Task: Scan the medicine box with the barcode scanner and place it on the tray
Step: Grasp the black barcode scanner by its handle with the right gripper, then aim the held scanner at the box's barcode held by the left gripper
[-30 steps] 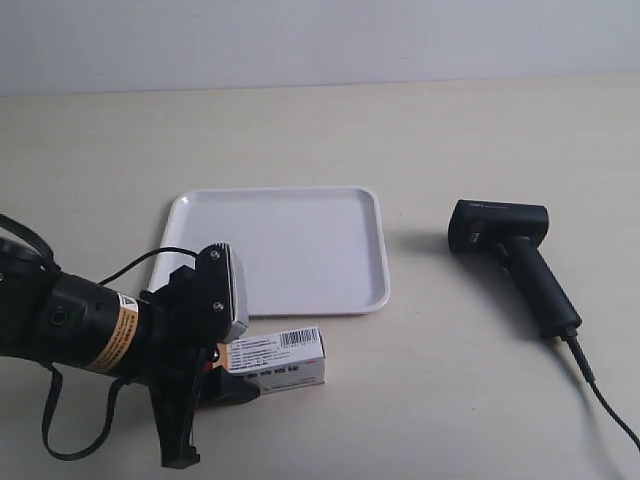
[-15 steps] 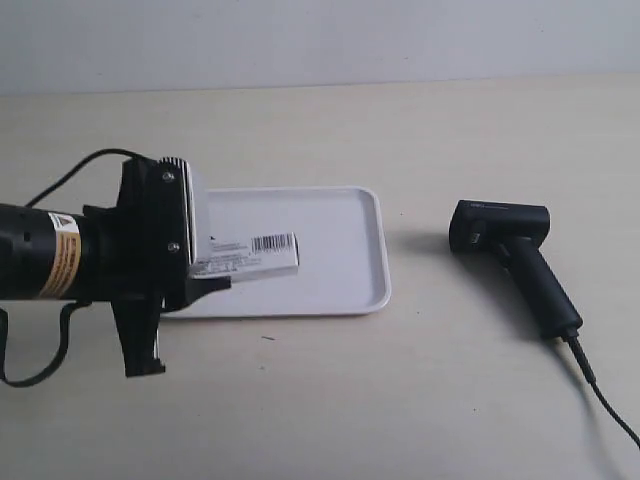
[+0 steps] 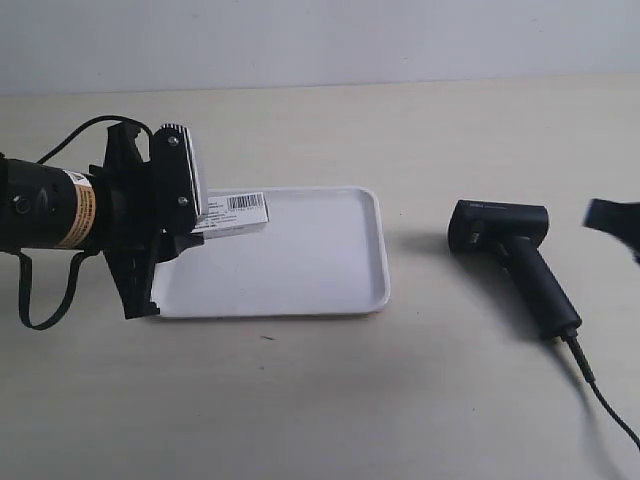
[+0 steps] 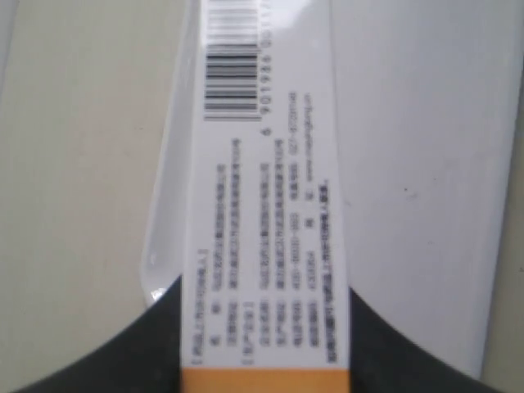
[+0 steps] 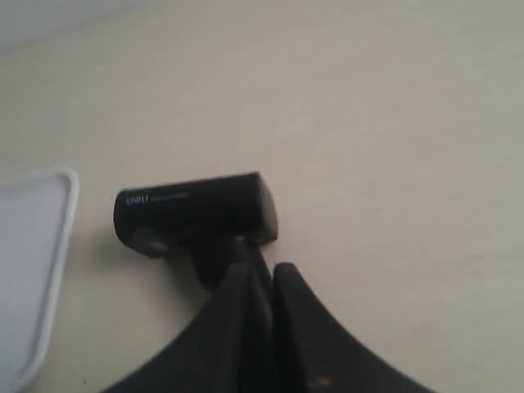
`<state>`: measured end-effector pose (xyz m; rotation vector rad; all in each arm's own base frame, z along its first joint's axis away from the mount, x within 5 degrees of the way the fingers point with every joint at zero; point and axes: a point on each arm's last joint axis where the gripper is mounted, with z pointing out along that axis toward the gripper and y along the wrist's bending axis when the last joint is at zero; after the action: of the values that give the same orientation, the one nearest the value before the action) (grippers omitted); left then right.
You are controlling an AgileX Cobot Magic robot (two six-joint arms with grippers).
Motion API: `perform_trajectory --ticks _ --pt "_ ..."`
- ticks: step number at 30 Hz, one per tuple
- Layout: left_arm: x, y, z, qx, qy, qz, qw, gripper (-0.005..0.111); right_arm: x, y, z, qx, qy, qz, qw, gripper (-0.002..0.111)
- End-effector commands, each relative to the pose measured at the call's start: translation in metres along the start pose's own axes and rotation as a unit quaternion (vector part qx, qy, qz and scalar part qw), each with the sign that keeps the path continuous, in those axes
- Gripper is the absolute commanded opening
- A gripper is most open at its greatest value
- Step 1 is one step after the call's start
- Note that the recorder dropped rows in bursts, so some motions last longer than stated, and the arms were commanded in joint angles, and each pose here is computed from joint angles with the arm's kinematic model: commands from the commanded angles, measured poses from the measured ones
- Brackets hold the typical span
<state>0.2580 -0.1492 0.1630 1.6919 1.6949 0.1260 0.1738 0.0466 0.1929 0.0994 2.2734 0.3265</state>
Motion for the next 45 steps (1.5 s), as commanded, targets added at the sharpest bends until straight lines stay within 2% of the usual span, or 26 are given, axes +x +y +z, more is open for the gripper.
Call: perform_trajectory --ticks 1,4,7,9,12,16,26,30,35,40,45 --pt "0.000 0.003 0.001 -0.003 -0.001 -0.004 1.000 0.000 0.000 0.017 0.059 0.007 0.101 -0.055 0.993 0.042" --pt "-0.001 0.003 0.001 -0.003 -0.002 -0.004 1.000 0.000 0.000 0.026 0.090 0.008 0.131 -0.075 0.988 0.068" --pt "-0.001 0.003 0.001 -0.003 -0.003 -0.004 1.000 0.000 0.006 0.028 0.113 0.008 0.160 -0.120 0.980 0.087" --pt "-0.001 0.003 0.001 -0.002 -0.005 -0.004 1.000 0.000 0.009 0.027 0.125 0.010 0.173 -0.134 0.976 0.093" --pt "-0.001 0.003 0.001 -0.002 -0.006 -0.005 1.000 0.000 0.012 0.027 0.143 0.011 0.178 -0.154 0.972 0.092" --pt "-0.002 0.002 0.001 -0.001 -0.010 -0.011 1.000 0.000 0.010 0.028 0.156 0.009 0.172 -0.173 0.970 0.083" --pt "-0.003 0.002 0.001 0.001 -0.015 -0.021 1.000 0.000 0.001 0.032 0.150 -0.006 0.165 -0.228 0.960 0.022" --pt "-0.006 0.001 0.001 0.007 -0.030 -0.024 0.999 0.000 -0.015 0.039 0.130 -0.023 0.150 -0.280 0.948 0.002" --pt "-0.006 0.001 0.001 0.016 -0.053 -0.027 0.998 0.000 -0.039 0.047 0.091 -0.043 0.121 -0.372 0.919 0.000" --pt "0.006 0.006 -0.003 0.037 -0.112 -0.046 0.992 0.000 -0.045 0.048 0.089 -0.042 0.092 -0.399 0.911 0.000" --pt "0.006 0.005 -0.002 0.044 -0.120 -0.050 0.991 0.000 -0.045 0.051 0.090 -0.043 0.081 -0.396 0.914 0.000"
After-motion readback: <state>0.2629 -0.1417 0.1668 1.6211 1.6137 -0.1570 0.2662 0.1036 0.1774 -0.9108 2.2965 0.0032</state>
